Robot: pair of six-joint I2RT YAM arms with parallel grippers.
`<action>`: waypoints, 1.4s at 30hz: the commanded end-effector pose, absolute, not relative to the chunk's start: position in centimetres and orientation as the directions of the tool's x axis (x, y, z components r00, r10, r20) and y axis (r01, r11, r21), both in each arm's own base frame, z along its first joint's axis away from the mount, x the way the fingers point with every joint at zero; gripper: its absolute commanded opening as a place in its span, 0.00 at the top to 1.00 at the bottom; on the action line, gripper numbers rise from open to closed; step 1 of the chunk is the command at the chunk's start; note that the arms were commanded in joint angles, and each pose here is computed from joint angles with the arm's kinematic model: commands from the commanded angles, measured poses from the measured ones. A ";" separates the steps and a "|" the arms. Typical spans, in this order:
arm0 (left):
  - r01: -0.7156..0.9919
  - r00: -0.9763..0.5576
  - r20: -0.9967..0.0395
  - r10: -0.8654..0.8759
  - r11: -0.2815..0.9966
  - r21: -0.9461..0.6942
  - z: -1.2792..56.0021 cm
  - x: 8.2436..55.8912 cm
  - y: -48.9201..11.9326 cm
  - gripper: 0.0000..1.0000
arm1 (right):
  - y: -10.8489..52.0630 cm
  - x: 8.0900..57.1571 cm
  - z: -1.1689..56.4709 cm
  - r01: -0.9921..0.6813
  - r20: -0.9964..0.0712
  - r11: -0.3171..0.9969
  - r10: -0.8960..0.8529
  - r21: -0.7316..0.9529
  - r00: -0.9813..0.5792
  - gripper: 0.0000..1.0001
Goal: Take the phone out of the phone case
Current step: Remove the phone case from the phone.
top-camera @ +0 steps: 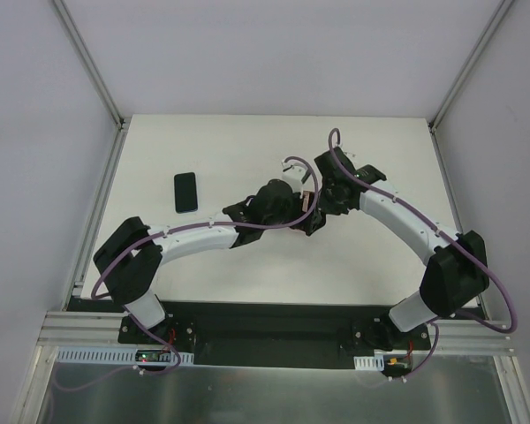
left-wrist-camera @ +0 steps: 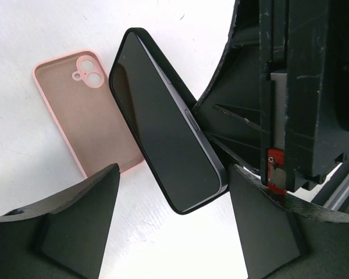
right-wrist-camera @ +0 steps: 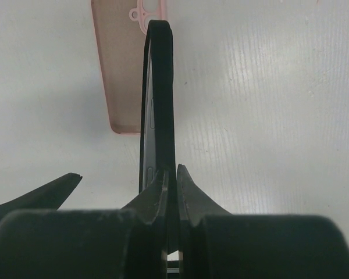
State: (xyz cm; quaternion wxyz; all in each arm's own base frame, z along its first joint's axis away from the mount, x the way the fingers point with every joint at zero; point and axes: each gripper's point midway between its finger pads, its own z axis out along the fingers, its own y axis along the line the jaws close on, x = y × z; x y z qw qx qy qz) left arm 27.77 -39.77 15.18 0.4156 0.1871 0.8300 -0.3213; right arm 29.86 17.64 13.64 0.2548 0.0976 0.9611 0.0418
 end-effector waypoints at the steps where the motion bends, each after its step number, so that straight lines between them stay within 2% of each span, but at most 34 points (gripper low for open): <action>1: 0.589 -0.531 -0.845 0.057 0.742 -0.320 16.2 28.9 -40.2 0.30 | 18.2 30.4 16.4 0.158 -0.525 0.974 0.221 0.163 -0.822 0.99; 14: 0.531 -0.503 -0.858 0.103 0.821 -0.213 14.1 29.5 -38.2 0.54 | 19.6 29.5 18.4 0.126 -0.509 0.948 0.266 0.293 -0.818 0.99; 28: 0.452 -0.507 -0.861 0.033 0.861 -0.233 13.9 29.7 -36.2 0.76 | 18.8 27.9 18.4 0.123 -0.513 0.929 0.299 0.350 -0.805 0.99; 31: 0.463 -0.504 -0.863 0.028 0.853 -0.243 14.3 29.7 -36.5 0.84 | 18.4 27.4 17.5 0.125 -0.507 0.933 0.292 0.337 -0.811 0.99; 33: 0.475 -0.504 -0.863 0.030 0.845 -0.248 14.5 29.8 -37.0 0.99 | 18.1 27.3 16.8 0.130 -0.509 0.940 0.283 0.315 -0.813 0.99; 42: 0.504 -0.565 -0.824 0.053 0.812 -0.293 12.4 28.2 -38.7 1.00 | 16.0 26.3 11.1 0.172 -0.477 0.971 0.230 0.164 -0.848 0.99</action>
